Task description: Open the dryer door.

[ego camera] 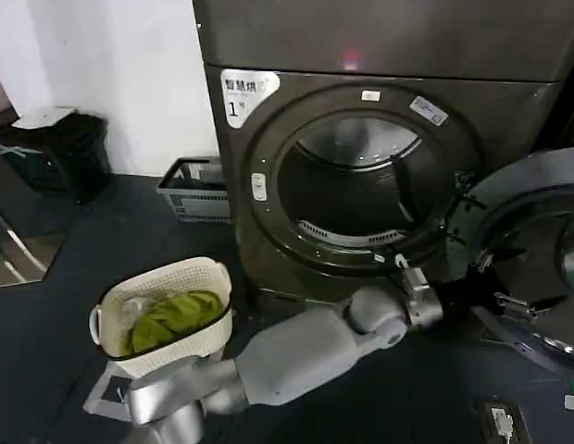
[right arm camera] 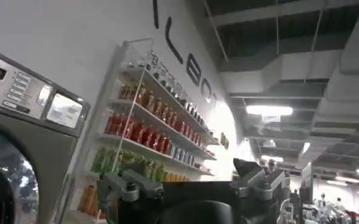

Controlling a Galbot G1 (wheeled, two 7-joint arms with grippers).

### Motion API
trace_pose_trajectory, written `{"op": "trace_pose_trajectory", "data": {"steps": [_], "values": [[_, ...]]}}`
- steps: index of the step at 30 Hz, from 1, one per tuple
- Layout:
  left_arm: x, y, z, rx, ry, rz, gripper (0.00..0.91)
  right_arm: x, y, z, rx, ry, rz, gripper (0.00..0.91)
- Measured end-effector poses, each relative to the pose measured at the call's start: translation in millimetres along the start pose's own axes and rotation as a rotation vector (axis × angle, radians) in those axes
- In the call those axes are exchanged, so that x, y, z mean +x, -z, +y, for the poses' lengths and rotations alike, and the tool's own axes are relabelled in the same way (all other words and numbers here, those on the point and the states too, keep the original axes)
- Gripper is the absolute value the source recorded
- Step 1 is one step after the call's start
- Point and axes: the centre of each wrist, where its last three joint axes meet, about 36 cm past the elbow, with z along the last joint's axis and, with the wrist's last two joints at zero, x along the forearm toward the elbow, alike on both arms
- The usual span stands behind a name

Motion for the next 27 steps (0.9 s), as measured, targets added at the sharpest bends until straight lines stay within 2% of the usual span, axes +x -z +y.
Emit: {"op": "trace_pose_trajectory", "data": {"steps": [14,27], "values": [[86,5,27,-0.052,0.061,0.032,0.907,-2,6,4,0.002,0.013,-0.021,0.907],[184,42,32,-0.152,0.054,0.112,0.907,-2,19,4,0.045,-0.011,-0.068,0.907]]}}
